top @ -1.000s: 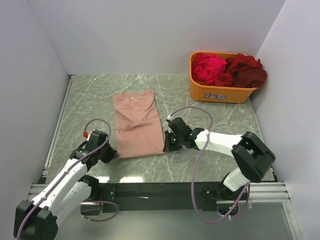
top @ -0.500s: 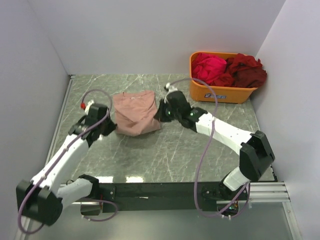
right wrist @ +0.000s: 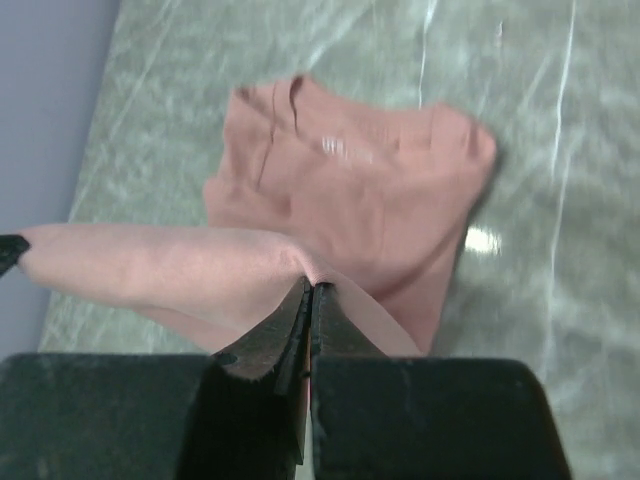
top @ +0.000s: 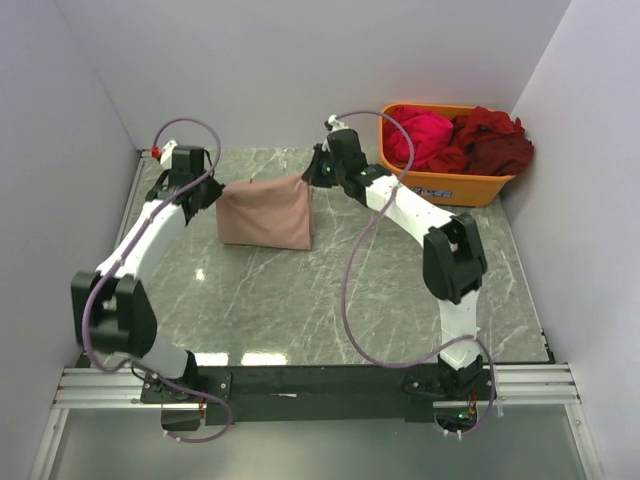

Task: Fold and stack the t-shirts
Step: Fold the tshirt

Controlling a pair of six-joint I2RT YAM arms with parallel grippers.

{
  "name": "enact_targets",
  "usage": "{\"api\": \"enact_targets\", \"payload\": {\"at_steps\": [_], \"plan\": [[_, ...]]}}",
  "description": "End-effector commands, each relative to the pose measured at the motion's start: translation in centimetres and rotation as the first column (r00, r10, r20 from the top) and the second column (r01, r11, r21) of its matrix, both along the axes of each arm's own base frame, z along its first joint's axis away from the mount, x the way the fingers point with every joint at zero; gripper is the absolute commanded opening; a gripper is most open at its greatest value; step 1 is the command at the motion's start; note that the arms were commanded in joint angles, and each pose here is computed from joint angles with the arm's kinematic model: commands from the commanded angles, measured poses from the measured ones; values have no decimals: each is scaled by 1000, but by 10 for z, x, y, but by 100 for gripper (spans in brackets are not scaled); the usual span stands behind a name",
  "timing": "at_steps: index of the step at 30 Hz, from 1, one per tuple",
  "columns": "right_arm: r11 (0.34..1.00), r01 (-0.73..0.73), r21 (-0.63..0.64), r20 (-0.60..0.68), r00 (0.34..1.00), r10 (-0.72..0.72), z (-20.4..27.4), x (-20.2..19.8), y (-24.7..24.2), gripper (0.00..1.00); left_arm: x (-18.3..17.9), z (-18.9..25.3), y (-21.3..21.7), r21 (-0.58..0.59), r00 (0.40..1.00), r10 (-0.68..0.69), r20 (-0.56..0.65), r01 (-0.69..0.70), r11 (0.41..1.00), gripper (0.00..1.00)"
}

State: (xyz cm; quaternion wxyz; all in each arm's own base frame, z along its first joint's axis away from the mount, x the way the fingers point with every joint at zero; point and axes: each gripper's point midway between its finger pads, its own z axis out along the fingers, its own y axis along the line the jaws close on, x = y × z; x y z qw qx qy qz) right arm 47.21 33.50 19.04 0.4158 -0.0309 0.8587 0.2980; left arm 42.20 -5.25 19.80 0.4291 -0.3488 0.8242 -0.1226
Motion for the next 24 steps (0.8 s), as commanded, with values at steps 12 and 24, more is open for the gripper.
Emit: {"api": "enact_targets", "payload": {"at_steps": [12,24], "plan": [[989,84,125,89,991,-96,0,104,13,0,126,-13,-2,10,989,-126,75,126,992,1],[997,13,79,35,999,-15,-38,105,11,76,135,-38,4,-7,987,-163,11,163,987,99]]}}
